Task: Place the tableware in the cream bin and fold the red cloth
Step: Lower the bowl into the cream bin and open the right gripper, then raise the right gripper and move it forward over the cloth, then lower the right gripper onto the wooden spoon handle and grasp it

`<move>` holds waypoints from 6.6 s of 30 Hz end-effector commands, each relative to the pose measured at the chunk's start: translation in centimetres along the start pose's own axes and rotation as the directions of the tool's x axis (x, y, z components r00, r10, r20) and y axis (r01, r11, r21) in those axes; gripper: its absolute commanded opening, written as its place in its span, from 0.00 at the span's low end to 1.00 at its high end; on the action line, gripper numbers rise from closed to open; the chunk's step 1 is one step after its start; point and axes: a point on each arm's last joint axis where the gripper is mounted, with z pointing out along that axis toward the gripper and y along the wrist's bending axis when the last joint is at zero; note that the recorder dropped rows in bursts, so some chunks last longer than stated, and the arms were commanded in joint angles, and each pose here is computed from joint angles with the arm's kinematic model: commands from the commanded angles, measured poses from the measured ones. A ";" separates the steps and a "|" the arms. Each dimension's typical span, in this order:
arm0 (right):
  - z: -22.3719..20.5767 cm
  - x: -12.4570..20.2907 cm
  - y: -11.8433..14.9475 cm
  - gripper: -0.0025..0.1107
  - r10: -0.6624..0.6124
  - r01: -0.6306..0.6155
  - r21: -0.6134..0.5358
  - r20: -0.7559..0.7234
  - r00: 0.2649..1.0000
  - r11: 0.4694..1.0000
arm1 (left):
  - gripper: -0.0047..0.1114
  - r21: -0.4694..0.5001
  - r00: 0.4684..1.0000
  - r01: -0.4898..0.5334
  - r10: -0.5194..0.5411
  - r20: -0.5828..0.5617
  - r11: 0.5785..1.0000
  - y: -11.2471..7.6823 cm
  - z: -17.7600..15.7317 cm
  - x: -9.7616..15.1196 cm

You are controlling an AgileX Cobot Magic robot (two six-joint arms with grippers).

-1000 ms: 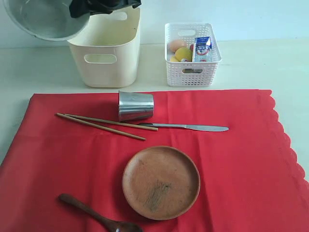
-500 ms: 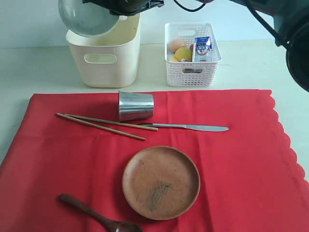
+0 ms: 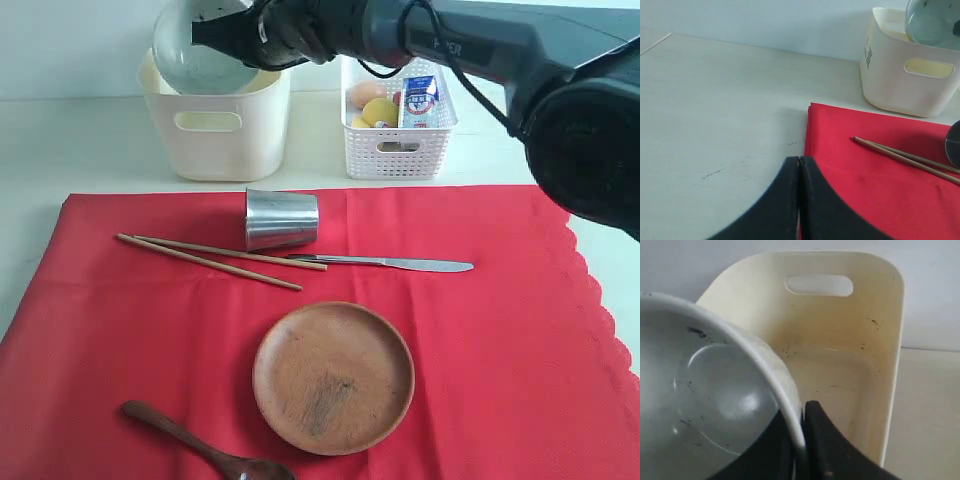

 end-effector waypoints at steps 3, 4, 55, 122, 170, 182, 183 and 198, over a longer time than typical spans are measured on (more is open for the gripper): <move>0.1 -0.3 0.8 0.36 -0.010 0.012 -0.045 0.044 0.999 0.999 | 0.04 -0.001 1.000 -0.002 0.002 0.010 1.000 0.0 0.0 0.0; 0.0 -0.4 0.8 0.40 -0.010 0.012 -0.047 0.047 0.999 0.999 | 0.04 -0.001 1.000 -0.002 0.002 0.010 1.000 0.0 0.0 0.0; -16.4 -5.6 0.8 0.40 -0.282 0.298 -0.043 -0.478 0.832 0.954 | 0.04 -0.001 1.000 -0.002 0.002 0.010 1.000 0.0 0.0 0.0; -27.9 11.2 7.9 0.40 -0.717 0.226 -0.797 -0.330 0.614 0.560 | 0.04 -0.001 1.000 -0.002 0.002 0.010 1.000 0.0 0.0 0.0; -16.6 23.7 11.8 0.40 -0.816 0.481 -0.662 -0.501 0.288 0.575 | 0.04 -0.001 1.000 -0.002 0.002 0.010 1.000 0.0 0.0 0.0; -16.6 23.7 11.8 0.19 -0.816 0.481 -0.662 -0.501 0.287 0.575 | 0.04 -0.001 1.000 -0.002 0.002 0.010 1.000 0.0 0.0 0.0; -16.6 23.7 11.8 0.19 -0.815 0.478 -0.662 -0.503 0.289 0.578 | 0.04 -0.001 1.000 -0.002 0.002 0.010 1.000 0.0 0.0 0.0; -15.7 25.2 11.3 0.31 -0.804 0.473 -0.656 -0.538 0.254 0.589 | 0.04 -0.001 1.000 -0.002 0.002 0.010 1.000 0.0 0.0 0.0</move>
